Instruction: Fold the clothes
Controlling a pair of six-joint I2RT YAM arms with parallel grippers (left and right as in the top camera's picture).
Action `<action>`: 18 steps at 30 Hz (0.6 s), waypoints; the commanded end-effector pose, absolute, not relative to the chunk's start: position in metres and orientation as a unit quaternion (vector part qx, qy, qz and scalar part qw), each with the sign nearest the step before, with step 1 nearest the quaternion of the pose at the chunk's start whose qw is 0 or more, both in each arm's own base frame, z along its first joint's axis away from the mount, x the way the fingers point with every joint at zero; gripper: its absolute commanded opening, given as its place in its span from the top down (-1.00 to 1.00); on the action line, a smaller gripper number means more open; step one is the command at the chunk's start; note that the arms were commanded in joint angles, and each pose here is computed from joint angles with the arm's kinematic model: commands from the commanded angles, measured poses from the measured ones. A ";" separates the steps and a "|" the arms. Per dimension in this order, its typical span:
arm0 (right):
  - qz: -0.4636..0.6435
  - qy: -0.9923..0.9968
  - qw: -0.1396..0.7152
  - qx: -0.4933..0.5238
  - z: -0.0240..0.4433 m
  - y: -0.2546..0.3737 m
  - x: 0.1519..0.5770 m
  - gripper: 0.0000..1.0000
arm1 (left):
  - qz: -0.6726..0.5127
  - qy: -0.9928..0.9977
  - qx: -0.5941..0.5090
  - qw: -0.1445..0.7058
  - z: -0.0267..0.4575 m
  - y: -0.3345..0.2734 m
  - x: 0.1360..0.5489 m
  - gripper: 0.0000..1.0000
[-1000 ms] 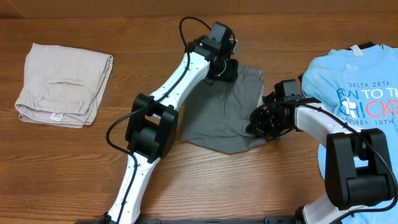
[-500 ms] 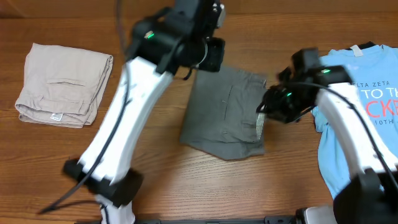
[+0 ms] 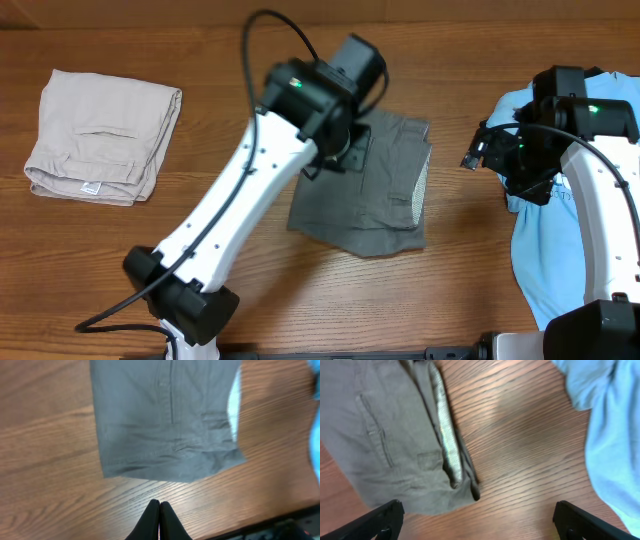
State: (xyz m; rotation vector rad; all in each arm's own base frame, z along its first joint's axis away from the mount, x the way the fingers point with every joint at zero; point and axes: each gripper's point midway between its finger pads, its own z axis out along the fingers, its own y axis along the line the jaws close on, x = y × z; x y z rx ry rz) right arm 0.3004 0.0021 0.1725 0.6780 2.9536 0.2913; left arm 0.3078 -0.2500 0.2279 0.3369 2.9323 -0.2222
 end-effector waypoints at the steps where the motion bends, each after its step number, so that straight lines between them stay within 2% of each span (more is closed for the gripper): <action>1: 0.087 0.969 0.068 0.221 0.178 -0.003 0.307 -1.00 | -0.036 0.994 0.078 0.063 0.190 -0.250 0.299 0.91; 9: 0.089 0.968 0.082 0.220 0.179 -0.004 0.314 -1.00 | -0.074 0.994 0.077 -0.002 0.090 -0.275 0.271 0.92; 18: 0.089 0.968 0.082 0.220 0.179 -0.004 0.314 -1.00 | -0.097 0.995 0.035 -0.002 0.030 -0.274 0.263 0.92</action>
